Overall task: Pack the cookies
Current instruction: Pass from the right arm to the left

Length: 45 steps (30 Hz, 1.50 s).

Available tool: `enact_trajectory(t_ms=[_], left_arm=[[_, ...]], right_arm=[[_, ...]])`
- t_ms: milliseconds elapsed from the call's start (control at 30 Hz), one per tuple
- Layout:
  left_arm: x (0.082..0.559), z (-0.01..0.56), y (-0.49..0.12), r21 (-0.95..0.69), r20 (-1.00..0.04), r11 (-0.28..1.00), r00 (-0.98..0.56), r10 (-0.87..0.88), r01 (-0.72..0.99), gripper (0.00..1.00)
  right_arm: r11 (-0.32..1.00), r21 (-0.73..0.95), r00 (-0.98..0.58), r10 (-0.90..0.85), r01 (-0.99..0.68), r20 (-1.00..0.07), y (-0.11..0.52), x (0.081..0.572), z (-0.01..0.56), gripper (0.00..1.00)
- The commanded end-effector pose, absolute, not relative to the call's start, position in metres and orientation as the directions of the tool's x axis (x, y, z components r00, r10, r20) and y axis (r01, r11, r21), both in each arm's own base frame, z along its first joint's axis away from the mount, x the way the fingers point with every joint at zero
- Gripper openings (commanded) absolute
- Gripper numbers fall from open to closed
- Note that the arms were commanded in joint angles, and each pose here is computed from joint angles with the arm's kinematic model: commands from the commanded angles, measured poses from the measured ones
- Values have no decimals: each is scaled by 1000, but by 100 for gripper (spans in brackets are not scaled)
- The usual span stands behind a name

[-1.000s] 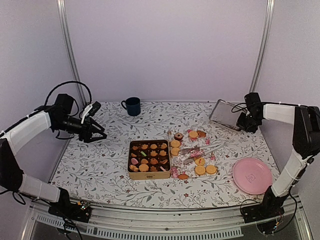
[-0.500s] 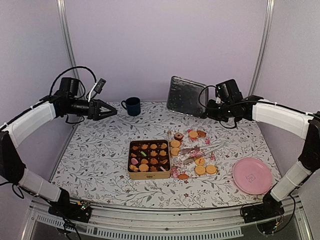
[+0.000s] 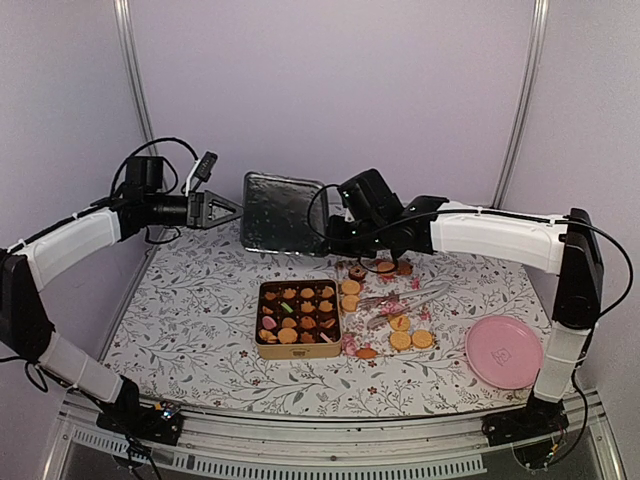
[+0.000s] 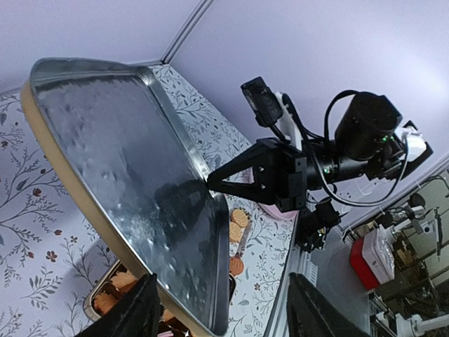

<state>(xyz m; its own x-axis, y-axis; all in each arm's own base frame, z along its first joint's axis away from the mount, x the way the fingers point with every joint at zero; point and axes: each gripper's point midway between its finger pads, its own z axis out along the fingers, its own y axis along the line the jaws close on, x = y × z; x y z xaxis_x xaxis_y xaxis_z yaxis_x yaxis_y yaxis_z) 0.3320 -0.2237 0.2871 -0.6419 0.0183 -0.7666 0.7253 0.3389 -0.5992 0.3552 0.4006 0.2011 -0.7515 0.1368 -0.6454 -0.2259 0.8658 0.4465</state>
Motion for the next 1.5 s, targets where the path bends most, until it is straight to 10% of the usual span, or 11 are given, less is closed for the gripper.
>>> enact_trajectory(t_ms=[0, 467, 1033, 1467], left_arm=[[348, 270, -216, -611, -747, 410, -664, -15, 678, 60], [360, 258, -199, -616, -736, 462, -676, -48, 638, 54], [367, 257, -188, -638, -723, 447, -687, -68, 627, 2], [364, 269, -188, -498, -824, 449, -567, 23, 742, 0]], right_arm=[[835, 497, -719, 193, -238, -668, 424, 360, 222, 0], [850, 457, -704, 156, -261, -693, 435, 348, 218, 0], [835, 400, -629, 86, -378, -773, 465, 325, 233, 1], [752, 441, -581, 95, -491, -809, 466, 310, 268, 60]])
